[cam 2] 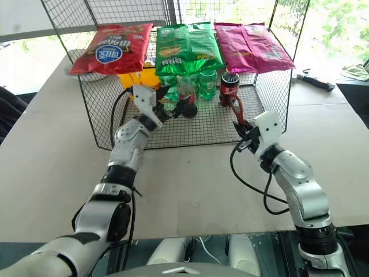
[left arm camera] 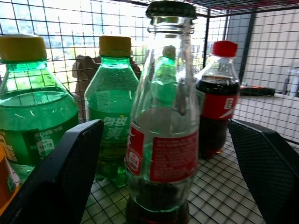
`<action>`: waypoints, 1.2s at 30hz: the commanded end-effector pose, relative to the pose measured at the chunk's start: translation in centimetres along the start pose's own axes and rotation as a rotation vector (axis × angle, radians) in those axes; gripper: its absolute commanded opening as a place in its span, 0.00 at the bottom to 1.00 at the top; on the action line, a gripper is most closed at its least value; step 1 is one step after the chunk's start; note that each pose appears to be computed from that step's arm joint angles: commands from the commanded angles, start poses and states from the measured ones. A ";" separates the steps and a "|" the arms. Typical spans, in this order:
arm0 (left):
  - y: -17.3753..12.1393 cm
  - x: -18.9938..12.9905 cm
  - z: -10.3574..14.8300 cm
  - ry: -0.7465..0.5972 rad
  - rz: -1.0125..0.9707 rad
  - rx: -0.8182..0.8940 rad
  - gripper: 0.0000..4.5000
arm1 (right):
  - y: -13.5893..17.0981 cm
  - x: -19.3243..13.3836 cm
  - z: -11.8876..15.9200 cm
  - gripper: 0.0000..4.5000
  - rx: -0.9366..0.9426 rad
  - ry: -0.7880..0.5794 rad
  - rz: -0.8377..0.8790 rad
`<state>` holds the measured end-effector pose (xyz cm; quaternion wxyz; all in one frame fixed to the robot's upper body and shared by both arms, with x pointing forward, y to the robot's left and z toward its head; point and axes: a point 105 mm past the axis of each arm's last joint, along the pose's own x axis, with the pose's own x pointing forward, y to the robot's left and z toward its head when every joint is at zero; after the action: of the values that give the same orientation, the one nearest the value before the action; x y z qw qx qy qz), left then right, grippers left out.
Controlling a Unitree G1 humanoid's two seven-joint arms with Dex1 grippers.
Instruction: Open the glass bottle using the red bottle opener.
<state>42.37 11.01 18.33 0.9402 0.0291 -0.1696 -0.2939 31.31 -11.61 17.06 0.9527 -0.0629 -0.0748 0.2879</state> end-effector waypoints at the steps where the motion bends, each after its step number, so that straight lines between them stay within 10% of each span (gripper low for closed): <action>1: 0.2 1.2 0.6 -0.029 0.017 0.054 0.98 | 0.7 0.1 2.3 0.00 -0.046 -0.089 -0.003; 13: -0.7 4.1 -0.4 0.073 0.008 0.073 0.98 | 1.6 0.3 3.3 0.00 -0.071 -0.141 -0.032; 19: -0.9 3.9 -1.2 0.100 0.013 0.063 0.54 | 1.6 0.4 3.4 0.00 -0.076 -0.144 -0.036; 36: -3.1 0.3 1.6 -0.066 -0.155 0.073 0.54 | 1.0 0.5 3.3 0.00 -0.074 -0.136 -0.030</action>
<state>41.22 8.93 17.53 0.9184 0.0608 -0.1787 -0.3476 30.88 -10.15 18.77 0.9513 -0.0761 -0.1231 0.2722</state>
